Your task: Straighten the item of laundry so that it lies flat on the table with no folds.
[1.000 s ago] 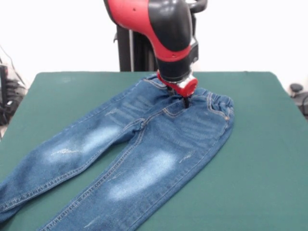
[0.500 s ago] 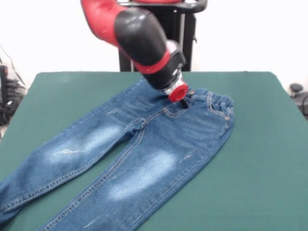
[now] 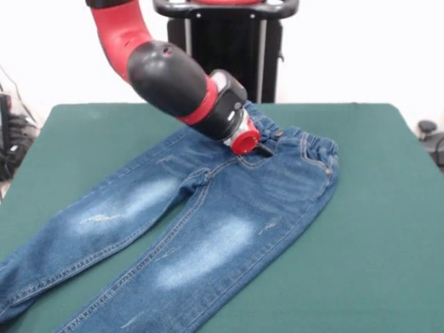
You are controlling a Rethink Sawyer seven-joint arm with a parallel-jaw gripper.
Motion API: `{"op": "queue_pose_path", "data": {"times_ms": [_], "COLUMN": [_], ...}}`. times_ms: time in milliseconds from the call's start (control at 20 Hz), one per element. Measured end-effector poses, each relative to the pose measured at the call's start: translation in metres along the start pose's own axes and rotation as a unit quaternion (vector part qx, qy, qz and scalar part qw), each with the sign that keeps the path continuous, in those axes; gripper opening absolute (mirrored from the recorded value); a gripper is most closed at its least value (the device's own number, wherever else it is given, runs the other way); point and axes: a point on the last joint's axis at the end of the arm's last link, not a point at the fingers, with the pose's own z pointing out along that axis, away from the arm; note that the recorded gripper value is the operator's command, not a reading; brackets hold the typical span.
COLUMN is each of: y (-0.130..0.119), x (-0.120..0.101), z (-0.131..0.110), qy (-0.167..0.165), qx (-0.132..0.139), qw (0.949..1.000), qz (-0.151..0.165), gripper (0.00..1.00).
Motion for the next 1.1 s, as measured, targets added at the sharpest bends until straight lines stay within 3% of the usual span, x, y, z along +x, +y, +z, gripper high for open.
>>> {"op": "queue_pose_path", "data": {"times_ms": [400, 500, 650, 750, 1100], "y": [0.004, 0.009, 0.013, 0.018, 0.028], "x": [-0.004, -0.001, 0.001, 0.005, 0.021], "z": [0.012, 0.024, 0.036, 0.052, 0.082], "qy": [0.064, 0.106, 0.139, 0.177, 0.233], "qx": [-0.018, -0.027, -0.034, -0.041, -0.056], "qw": [0.9977, 0.9939, 0.9896, 0.9833, 0.9708], "qz": [0.006, 0.006, 0.006, 0.006, 0.002], "gripper": [1.00, 1.00, 1.00, 1.00, 1.00]}}
